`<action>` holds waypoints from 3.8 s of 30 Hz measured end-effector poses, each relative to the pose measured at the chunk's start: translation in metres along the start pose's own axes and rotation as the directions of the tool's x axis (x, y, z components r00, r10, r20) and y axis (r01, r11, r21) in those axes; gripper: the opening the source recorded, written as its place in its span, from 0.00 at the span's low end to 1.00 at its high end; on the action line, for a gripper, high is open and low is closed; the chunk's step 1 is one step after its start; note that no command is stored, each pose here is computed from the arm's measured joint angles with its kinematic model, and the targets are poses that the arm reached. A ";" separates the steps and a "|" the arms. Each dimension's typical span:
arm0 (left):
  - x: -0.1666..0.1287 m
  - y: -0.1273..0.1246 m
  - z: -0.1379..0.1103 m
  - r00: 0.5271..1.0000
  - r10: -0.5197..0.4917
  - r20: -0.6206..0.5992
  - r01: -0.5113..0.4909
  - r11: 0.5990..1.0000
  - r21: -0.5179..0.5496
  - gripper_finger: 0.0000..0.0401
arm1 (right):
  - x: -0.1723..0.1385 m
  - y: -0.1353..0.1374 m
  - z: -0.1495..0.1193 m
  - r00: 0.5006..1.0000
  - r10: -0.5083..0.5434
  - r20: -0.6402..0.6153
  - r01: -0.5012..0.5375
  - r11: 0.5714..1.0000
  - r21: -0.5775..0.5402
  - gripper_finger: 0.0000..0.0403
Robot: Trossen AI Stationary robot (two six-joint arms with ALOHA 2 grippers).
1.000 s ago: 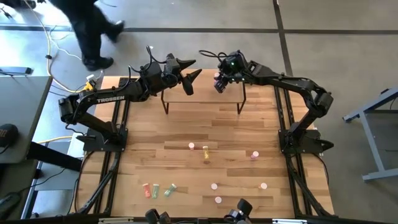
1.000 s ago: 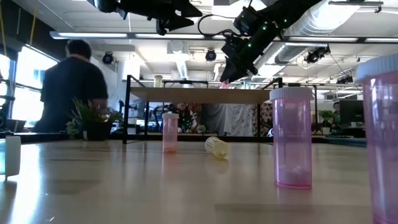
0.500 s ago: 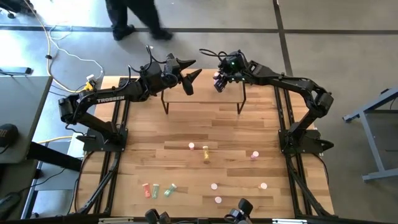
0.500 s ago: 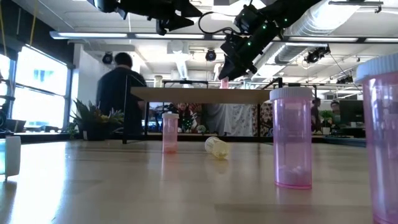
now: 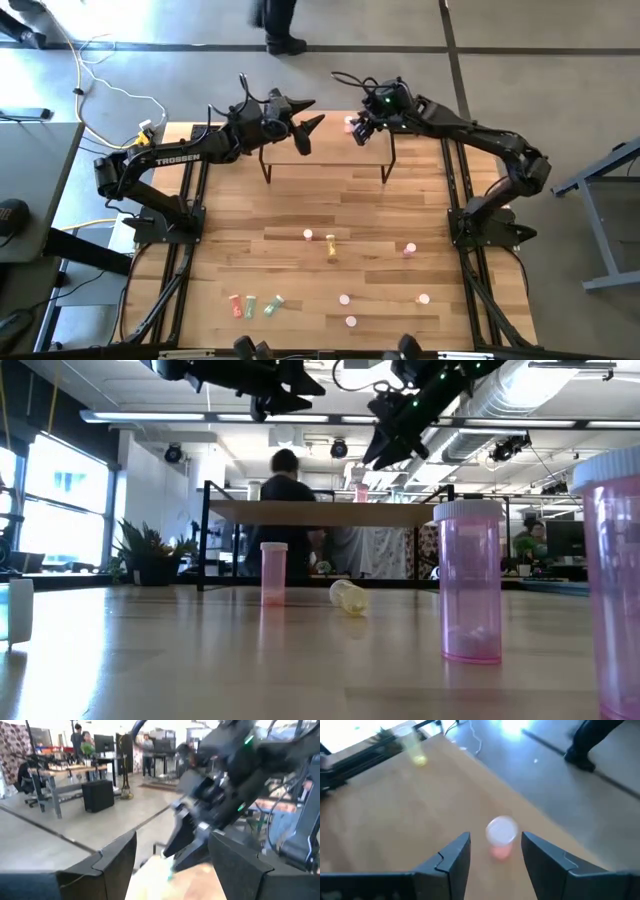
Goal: Pick and place medicine bottles onto shelf by color
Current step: Put the center pink pill bottle on the shelf
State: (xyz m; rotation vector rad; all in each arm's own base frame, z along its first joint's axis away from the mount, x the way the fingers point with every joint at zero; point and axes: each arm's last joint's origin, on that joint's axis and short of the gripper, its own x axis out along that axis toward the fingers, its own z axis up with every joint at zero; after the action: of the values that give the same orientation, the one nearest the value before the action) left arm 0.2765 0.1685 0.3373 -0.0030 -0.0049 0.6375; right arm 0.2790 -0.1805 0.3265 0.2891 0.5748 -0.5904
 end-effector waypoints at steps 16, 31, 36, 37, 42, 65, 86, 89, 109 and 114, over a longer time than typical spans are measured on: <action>-0.026 0.002 0.012 0.995 -0.035 -0.088 0.042 0.996 0.073 0.60 | -0.065 0.075 -0.029 0.981 0.110 -0.159 -0.084 0.983 0.163 0.42; -0.051 -0.017 0.017 0.970 -0.154 -0.185 0.164 0.986 0.036 0.60 | -0.101 0.140 -0.082 0.906 0.118 -0.406 -0.073 0.990 0.124 0.42; -0.064 -0.033 0.024 0.962 -0.216 -0.167 0.225 0.974 0.035 0.60 | -0.113 0.147 -0.098 0.882 0.051 -0.468 -0.033 0.998 0.045 0.42; -0.067 -0.036 0.026 0.961 -0.223 -0.164 0.231 0.972 0.035 0.60 | -0.116 0.148 -0.100 0.879 0.037 -0.476 -0.029 0.999 0.024 0.42; -0.081 -0.051 0.026 0.955 -0.220 -0.200 0.225 0.974 -0.001 0.60 | -0.128 0.152 -0.114 0.845 -0.015 -0.534 -0.030 0.997 -0.076 0.42; -0.126 -0.114 0.018 0.928 -0.221 -0.300 0.220 0.975 -0.036 0.60 | -0.152 0.175 -0.206 0.842 0.272 -0.466 -0.342 0.937 -0.070 0.41; -0.134 -0.125 0.017 0.917 -0.263 -0.299 0.236 0.964 -0.124 0.60 | -0.133 0.193 -0.243 0.772 0.610 -0.180 -0.628 0.775 -0.068 0.41; -0.135 -0.125 0.017 0.917 -0.263 -0.299 0.233 0.963 -0.132 0.60 | -0.132 0.192 -0.243 0.774 0.607 -0.178 -0.630 0.768 -0.120 0.42; -0.135 -0.126 0.017 0.917 -0.265 -0.299 0.227 0.961 -0.157 0.60 | -0.096 0.224 -0.277 0.743 0.612 -0.270 -0.669 0.662 -0.339 0.49; -0.135 -0.126 0.017 0.917 -0.263 -0.299 0.225 0.962 -0.156 0.60 | -0.082 0.233 -0.291 0.738 0.609 -0.292 -0.675 0.651 -0.347 0.49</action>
State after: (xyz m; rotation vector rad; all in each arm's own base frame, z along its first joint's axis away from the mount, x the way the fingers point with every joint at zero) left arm 0.2430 -0.0136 0.3546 -0.2179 0.2658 0.3786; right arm 0.2384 0.1616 0.1615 0.0952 0.6821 0.2748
